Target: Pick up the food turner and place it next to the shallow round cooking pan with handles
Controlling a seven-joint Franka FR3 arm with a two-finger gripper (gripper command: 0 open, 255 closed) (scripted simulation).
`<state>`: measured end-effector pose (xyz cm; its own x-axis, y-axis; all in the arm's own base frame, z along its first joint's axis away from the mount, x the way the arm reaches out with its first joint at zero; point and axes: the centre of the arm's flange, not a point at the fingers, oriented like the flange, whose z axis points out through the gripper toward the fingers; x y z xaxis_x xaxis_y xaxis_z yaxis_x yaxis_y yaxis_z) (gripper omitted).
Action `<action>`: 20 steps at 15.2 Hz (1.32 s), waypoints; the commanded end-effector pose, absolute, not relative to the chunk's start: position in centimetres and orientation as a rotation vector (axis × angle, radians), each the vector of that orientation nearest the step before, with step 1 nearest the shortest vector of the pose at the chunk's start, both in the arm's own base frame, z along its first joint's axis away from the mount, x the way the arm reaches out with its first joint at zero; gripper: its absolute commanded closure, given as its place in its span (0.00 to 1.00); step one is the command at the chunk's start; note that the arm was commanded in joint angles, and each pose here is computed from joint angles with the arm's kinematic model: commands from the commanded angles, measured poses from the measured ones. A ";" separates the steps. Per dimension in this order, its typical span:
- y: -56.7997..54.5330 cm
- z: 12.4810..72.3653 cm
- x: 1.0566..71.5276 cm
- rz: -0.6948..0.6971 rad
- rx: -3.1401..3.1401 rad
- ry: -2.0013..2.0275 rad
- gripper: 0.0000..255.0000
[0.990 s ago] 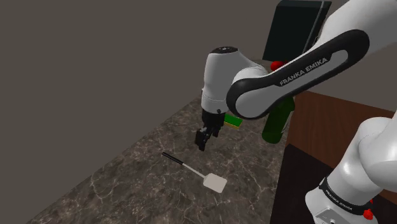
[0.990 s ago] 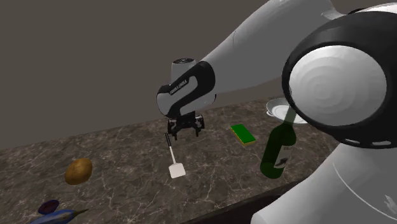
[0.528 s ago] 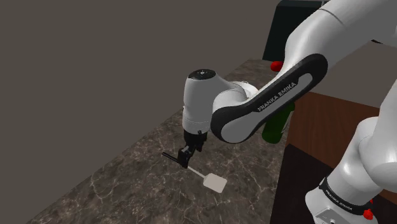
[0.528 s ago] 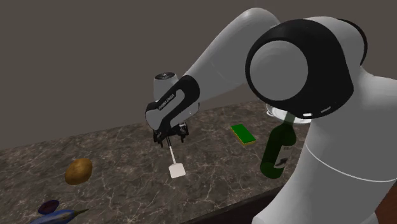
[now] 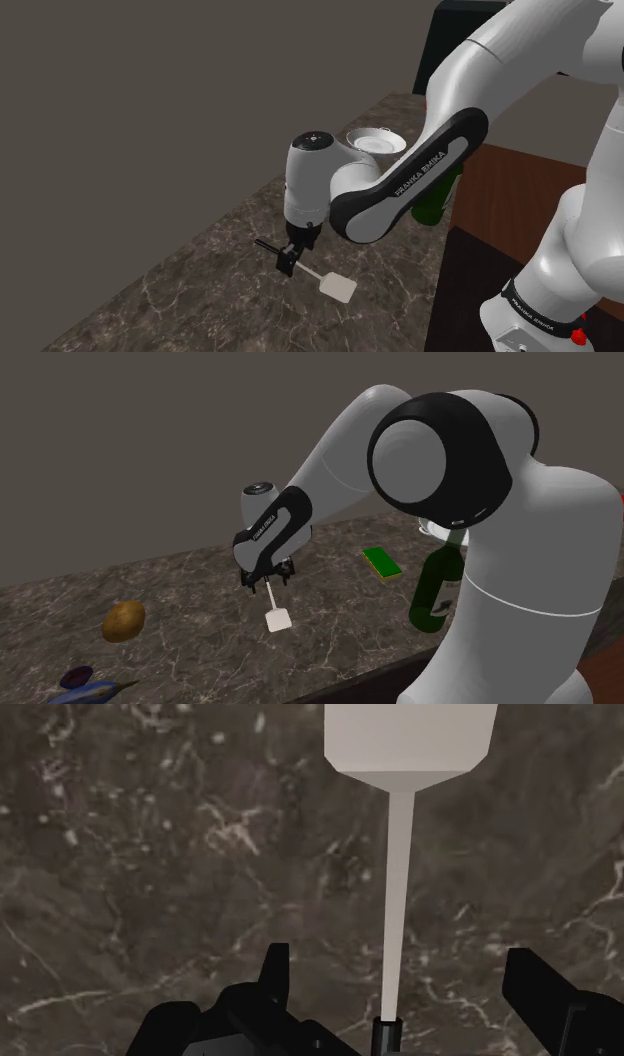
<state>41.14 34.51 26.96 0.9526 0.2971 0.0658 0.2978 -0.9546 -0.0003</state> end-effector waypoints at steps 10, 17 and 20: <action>34.6 26.6 41.2 -0.102 -3.094 -0.472 1.00; 34.6 26.6 41.2 -0.102 -3.094 -0.472 1.00; 34.6 28.2 41.2 -0.102 -3.094 -0.472 1.00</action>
